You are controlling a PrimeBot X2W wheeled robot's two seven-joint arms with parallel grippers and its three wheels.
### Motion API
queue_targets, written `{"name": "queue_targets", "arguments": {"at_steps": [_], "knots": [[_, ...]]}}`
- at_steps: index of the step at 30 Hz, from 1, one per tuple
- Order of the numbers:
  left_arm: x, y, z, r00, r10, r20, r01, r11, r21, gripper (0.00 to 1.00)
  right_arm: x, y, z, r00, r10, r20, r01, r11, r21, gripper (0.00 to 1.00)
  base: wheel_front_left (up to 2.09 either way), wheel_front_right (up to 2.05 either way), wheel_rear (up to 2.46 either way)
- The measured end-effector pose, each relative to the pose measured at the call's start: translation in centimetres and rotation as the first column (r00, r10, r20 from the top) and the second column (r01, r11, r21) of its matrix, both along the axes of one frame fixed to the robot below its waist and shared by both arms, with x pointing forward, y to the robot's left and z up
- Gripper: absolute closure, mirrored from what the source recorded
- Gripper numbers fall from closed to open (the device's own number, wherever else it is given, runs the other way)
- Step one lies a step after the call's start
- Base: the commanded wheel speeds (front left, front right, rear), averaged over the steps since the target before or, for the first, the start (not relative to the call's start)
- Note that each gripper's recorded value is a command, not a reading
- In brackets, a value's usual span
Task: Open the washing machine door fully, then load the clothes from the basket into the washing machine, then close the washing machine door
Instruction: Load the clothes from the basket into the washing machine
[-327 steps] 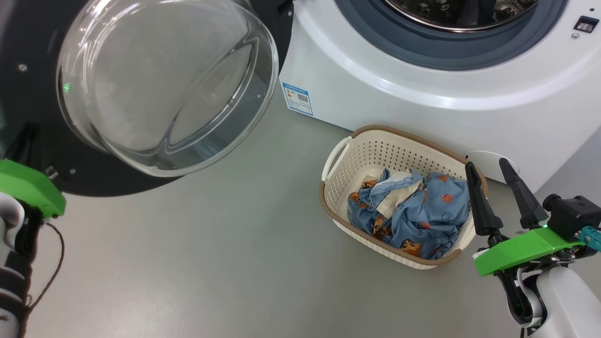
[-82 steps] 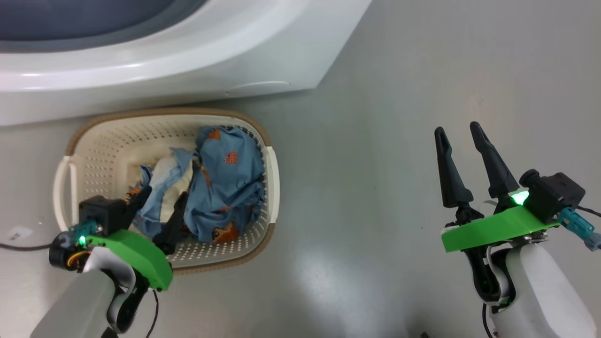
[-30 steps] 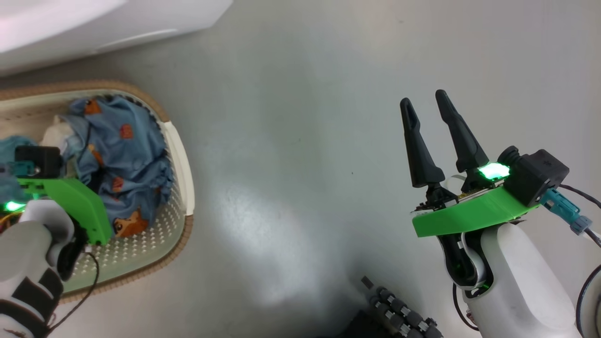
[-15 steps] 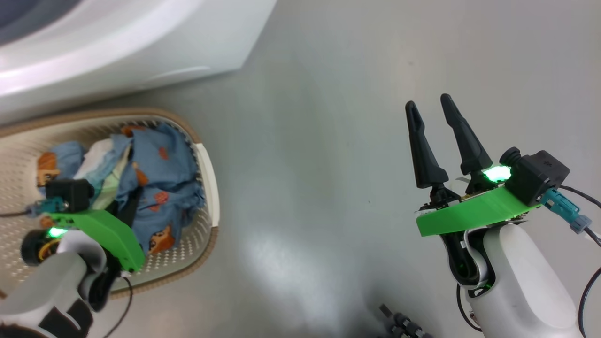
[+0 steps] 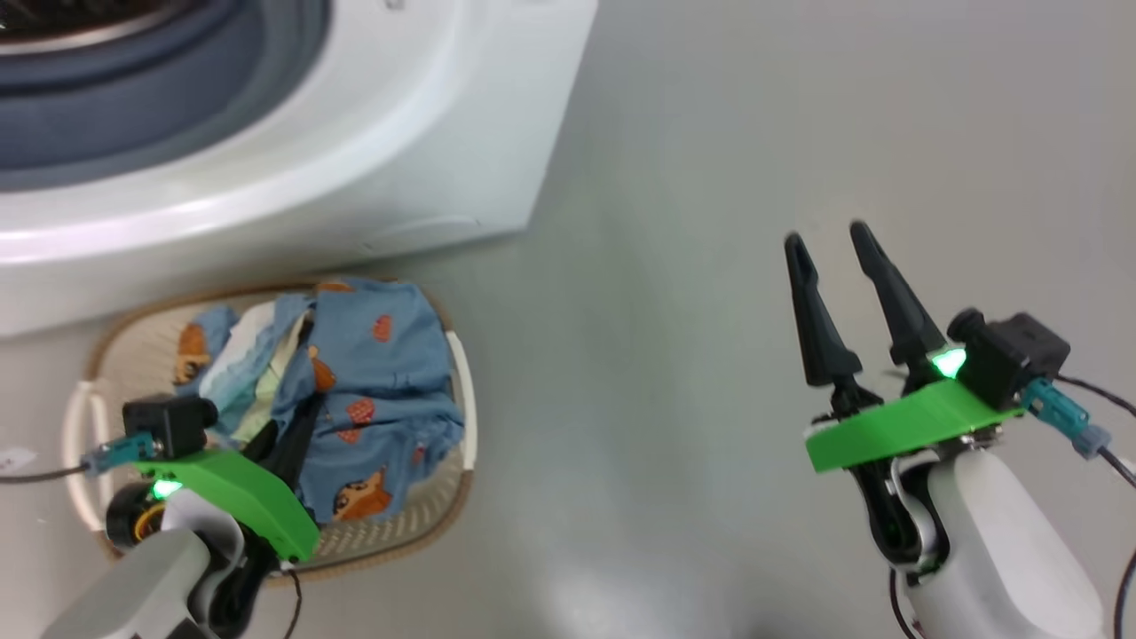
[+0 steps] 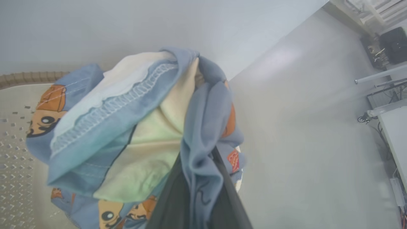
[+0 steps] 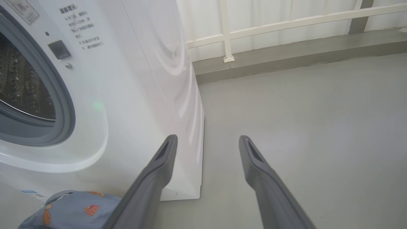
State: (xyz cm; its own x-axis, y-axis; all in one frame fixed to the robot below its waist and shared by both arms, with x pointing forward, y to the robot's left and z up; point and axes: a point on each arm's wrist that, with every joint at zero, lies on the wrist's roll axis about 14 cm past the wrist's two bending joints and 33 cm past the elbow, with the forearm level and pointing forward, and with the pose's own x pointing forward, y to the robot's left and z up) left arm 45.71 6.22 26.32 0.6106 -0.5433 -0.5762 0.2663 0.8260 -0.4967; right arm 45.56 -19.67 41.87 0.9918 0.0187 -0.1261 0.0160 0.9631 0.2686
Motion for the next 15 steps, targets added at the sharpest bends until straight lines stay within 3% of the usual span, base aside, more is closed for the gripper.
{"name": "queue_targets", "arguments": {"at_steps": [8, 15], "knots": [[0.4, 0.8, 7.0, 0.985, 0.090, 0.149, -0.078, 0.993, -0.085, 1.00, -2.1, -0.2, 2.0, 0.999, 0.020, 0.028, -0.020, 1.000, 0.001, 0.00, 0.00, 0.00, 0.00], [-0.4, 1.9, 12.8, 0.944, 0.177, 0.278, -0.136, 0.978, -0.159, 1.00, -3.3, 0.3, 4.2, 0.996, 0.051, 0.073, -0.051, 0.999, -0.002, 0.00, 0.00, 0.00, 0.00]]}}
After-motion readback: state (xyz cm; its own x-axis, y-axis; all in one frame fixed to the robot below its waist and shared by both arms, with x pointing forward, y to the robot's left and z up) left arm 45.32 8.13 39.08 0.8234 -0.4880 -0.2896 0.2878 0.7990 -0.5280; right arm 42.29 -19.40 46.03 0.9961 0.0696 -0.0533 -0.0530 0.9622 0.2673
